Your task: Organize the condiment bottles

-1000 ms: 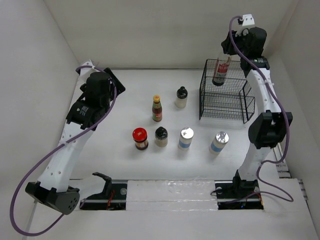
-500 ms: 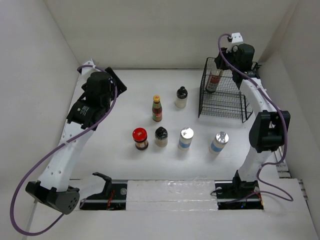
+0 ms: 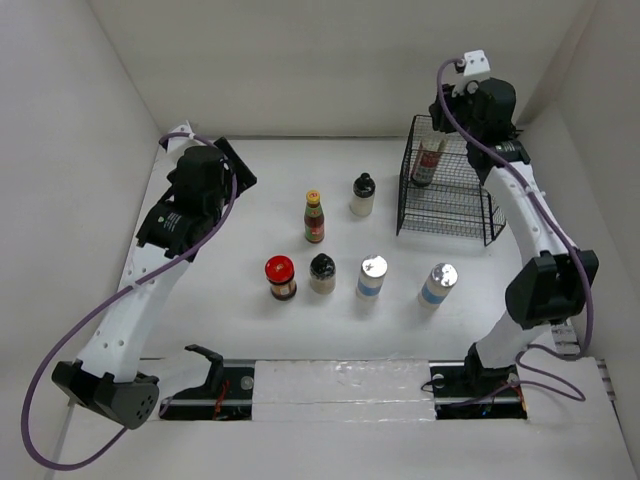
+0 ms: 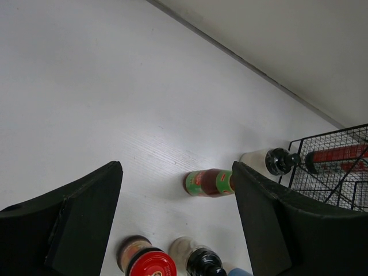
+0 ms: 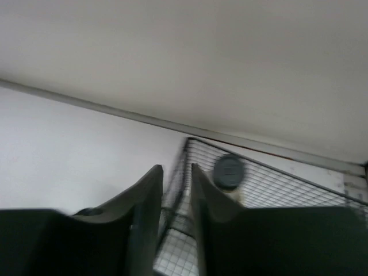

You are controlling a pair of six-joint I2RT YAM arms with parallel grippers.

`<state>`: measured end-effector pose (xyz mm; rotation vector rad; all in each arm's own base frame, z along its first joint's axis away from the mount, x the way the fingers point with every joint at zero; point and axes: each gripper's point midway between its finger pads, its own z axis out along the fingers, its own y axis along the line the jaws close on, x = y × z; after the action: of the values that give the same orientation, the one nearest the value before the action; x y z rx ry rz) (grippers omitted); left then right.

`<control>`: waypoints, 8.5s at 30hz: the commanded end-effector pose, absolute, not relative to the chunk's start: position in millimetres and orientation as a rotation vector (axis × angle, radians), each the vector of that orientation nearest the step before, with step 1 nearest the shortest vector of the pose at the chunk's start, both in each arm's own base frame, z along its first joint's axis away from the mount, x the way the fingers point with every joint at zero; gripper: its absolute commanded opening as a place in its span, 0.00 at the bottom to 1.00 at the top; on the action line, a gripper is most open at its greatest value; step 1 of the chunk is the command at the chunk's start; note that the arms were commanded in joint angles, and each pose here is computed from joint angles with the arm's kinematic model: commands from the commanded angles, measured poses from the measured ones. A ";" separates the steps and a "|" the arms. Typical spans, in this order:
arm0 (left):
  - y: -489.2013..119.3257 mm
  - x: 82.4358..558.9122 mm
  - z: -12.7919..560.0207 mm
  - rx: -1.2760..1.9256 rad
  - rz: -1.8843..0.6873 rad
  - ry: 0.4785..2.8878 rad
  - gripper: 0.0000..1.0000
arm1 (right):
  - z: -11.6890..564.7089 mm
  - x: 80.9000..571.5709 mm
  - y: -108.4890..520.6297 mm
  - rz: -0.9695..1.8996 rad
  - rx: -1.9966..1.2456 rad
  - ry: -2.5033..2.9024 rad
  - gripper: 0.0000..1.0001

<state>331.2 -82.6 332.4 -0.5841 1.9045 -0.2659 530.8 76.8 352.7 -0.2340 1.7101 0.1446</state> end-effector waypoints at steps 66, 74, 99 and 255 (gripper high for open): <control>-109.9 347.0 343.6 -0.543 -0.384 1.876 0.68 | 545.6 487.5 -6.6 0.082 -0.174 1.332 0.00; -113.3 350.8 336.6 -0.537 -0.381 1.898 0.66 | 514.2 516.8 -28.2 0.061 -0.160 1.383 0.00; -117.9 365.2 339.2 -0.543 -0.372 1.895 0.66 | 429.1 563.3 -26.0 0.092 -0.154 1.526 0.00; -124.1 348.2 320.0 -0.475 -0.406 1.937 0.46 | 370.6 532.6 -100.2 -0.003 0.039 1.640 0.00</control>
<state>345.4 -120.1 303.8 -0.4952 1.9790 -0.3763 525.3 -87.8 327.3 0.0527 1.8062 0.0762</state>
